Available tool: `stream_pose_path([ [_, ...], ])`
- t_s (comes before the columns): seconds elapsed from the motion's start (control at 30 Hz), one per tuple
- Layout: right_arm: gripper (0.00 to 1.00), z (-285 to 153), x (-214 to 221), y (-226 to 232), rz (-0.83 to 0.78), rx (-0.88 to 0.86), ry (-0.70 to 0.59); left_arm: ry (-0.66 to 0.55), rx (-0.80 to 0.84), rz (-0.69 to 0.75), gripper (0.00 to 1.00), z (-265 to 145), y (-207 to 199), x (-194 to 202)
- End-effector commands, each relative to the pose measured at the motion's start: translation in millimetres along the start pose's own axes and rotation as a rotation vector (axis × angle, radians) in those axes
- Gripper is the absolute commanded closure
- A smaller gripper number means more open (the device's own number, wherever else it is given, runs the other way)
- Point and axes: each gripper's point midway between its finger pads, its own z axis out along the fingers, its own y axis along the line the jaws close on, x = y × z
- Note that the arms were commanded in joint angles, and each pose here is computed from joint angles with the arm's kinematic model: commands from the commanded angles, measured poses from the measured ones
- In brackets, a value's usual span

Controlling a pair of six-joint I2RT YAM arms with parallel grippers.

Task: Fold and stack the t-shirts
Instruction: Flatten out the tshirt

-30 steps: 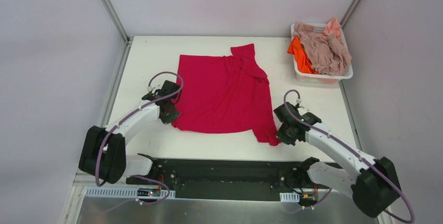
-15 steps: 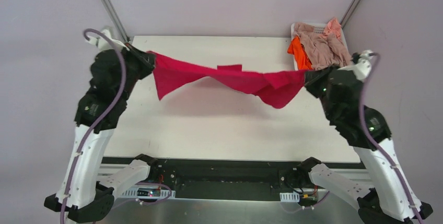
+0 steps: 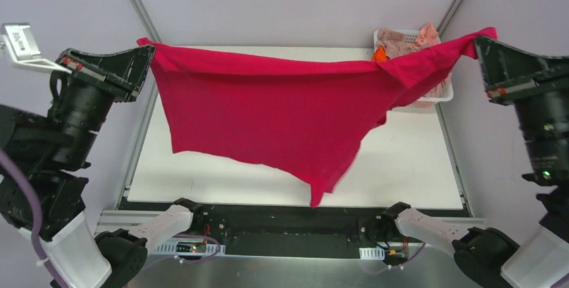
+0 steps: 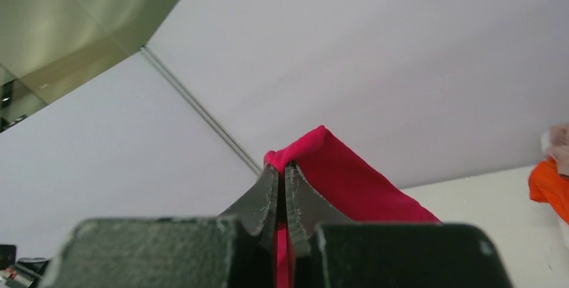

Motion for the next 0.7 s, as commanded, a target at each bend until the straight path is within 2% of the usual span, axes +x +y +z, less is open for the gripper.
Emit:
stream_pose_path([
  [0.0, 1.00, -25, -29, 29, -0.011, -0.163, -0.057, 0.045, 0.135, -0.003, 1.00, -25, -26, 1],
  [0.13, 1.00, -22, -38, 20, -0.044, -0.113, -0.100, 0.057, 0.111, -0.009, 1.00, -21, -20, 7],
  [0.23, 1.00, 0, -31, 3, -0.101, -0.003, -0.116, 0.082, 0.023, 0.000, 1.00, 0, 1, 22],
  [0.4, 1.00, 67, 2, -59, -0.331, 0.362, -0.141, 0.178, -0.264, 0.068, 1.00, 64, 73, 78],
  [0.5, 1.00, 116, 48, -101, -0.504, 0.548, -0.116, 0.269, -0.492, 0.151, 1.00, 102, 136, 129],
  [0.6, 1.00, 164, 114, -152, -0.520, 0.615, 0.008, 0.370, -0.713, 0.219, 1.00, 131, 209, 182],
  [0.67, 1.00, 194, 172, -203, -0.505, 0.676, 0.129, 0.449, -0.835, 0.229, 1.00, 148, 262, 218],
])
